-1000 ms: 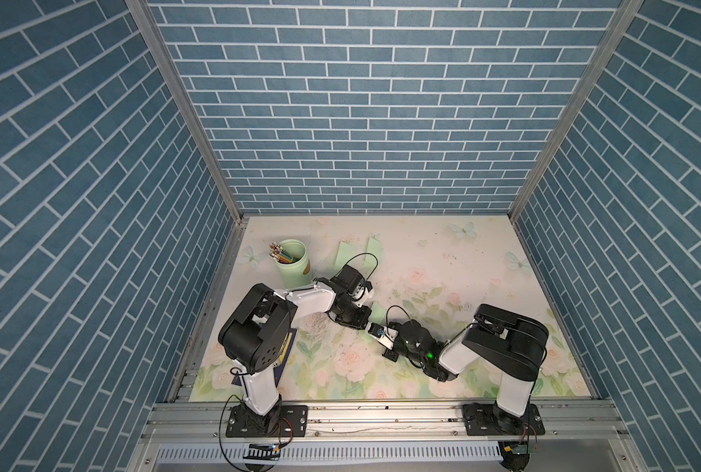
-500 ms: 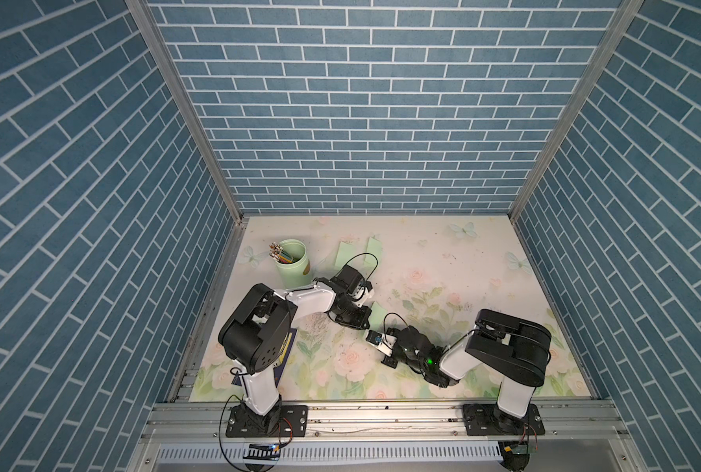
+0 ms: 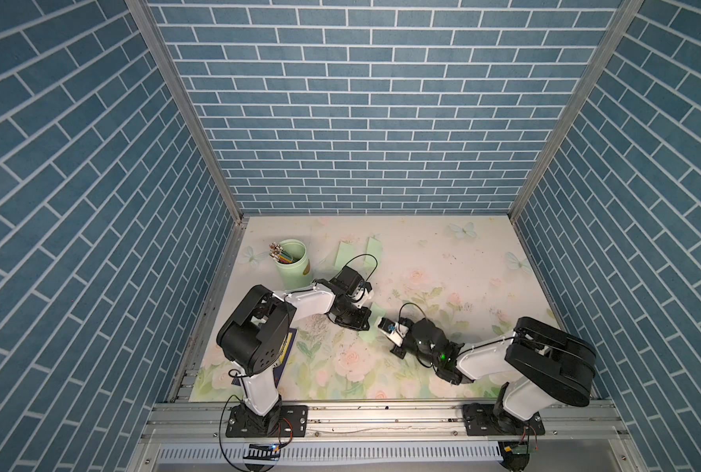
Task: Fold the square paper along the opposite sides
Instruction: Smooth out the paper at the center of the board.
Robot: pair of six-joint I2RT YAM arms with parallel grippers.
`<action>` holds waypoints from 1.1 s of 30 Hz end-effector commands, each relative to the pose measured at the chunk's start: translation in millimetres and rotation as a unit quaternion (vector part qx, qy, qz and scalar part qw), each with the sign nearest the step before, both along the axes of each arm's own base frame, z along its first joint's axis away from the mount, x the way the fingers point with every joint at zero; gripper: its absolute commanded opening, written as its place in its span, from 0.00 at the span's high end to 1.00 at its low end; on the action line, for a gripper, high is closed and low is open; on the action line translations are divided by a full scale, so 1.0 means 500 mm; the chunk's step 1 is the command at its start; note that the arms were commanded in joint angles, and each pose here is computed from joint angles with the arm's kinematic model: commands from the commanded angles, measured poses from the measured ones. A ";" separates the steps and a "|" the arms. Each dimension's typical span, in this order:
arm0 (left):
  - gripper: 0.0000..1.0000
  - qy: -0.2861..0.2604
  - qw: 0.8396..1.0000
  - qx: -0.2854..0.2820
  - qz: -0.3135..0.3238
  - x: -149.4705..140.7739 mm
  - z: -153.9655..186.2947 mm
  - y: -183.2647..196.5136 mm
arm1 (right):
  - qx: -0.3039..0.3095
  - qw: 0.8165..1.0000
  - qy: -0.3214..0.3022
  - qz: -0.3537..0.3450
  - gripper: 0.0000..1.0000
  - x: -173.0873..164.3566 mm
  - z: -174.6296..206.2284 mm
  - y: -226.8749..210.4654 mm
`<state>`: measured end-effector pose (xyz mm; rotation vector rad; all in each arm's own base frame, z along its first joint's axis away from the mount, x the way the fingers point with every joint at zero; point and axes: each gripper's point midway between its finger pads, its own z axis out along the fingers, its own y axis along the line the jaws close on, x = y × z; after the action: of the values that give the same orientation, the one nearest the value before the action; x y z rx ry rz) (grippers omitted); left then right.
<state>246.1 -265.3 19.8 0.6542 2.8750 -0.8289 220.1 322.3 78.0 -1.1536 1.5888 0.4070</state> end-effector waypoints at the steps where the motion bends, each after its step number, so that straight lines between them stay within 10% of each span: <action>1: 1.00 0.021 1.000 0.021 0.006 -0.035 -0.007 0.021 | -0.024 1.000 -0.006 -0.007 1.00 0.022 -0.023 -0.015; 33: 1.00 0.028 0.998 0.045 0.018 -0.041 -0.035 0.039 | -0.064 0.993 0.095 -0.039 1.00 0.026 -0.178 -0.017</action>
<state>238.0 -262.4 18.1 0.5963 2.9096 -0.8283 228.3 342.7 21.4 -1.1983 1.6968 0.4561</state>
